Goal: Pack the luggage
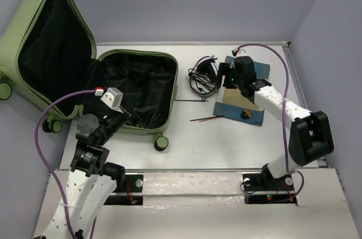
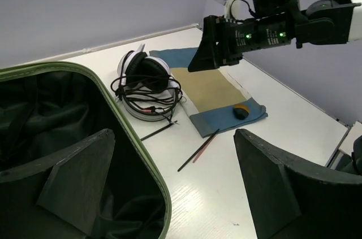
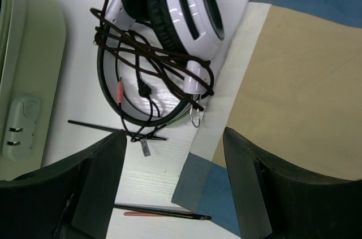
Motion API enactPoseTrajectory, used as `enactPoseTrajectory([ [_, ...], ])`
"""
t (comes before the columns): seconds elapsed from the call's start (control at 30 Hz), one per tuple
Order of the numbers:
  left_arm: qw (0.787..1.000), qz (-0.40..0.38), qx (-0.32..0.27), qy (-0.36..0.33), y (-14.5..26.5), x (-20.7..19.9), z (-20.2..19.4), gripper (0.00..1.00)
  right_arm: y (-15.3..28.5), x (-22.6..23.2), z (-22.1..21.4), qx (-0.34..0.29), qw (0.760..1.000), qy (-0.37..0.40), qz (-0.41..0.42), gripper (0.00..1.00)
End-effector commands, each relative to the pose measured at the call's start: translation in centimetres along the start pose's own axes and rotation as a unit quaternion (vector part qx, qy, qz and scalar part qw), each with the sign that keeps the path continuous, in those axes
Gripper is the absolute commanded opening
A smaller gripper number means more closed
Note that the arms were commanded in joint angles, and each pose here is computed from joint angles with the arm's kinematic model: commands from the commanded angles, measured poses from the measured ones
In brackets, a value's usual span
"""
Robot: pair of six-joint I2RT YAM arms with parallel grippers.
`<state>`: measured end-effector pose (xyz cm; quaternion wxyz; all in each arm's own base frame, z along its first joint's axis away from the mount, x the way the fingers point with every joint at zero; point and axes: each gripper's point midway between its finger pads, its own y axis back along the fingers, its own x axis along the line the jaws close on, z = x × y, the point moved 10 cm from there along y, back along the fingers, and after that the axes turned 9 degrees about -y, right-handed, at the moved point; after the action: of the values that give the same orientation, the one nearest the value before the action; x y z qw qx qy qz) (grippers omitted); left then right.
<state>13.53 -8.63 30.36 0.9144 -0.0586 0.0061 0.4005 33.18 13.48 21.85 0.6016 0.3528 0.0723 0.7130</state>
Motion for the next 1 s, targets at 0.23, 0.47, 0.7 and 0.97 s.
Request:
enactPoseTrajectory([
  [0.23, 0.999, -0.004, -0.027, -0.029, 0.3, -0.1, 1.8, 0.99, -4.5, 1.2, -0.6, 0.017, 0.996, 0.052, -0.071, 0.73],
  [0.47, 0.999, 0.0, -0.028, -0.029, 0.4, 0.0, 1.9, 0.99, -7.2, 0.7, -0.8, 0.031, 0.991, 0.073, -0.106, 0.69],
  [0.7, 0.999, 0.005, -0.031, -0.03, 0.4, 0.1, 2.0, 0.99, -10.4, 0.5, -1.0, 0.05, 0.985, 0.09, -0.137, 0.62],
  [0.97, 0.999, 0.006, -0.03, -0.028, 0.4, 0.2, 1.9, 0.99, -11.8, 1.3, -0.5, 0.037, 0.985, 0.085, -0.144, 0.29],
])
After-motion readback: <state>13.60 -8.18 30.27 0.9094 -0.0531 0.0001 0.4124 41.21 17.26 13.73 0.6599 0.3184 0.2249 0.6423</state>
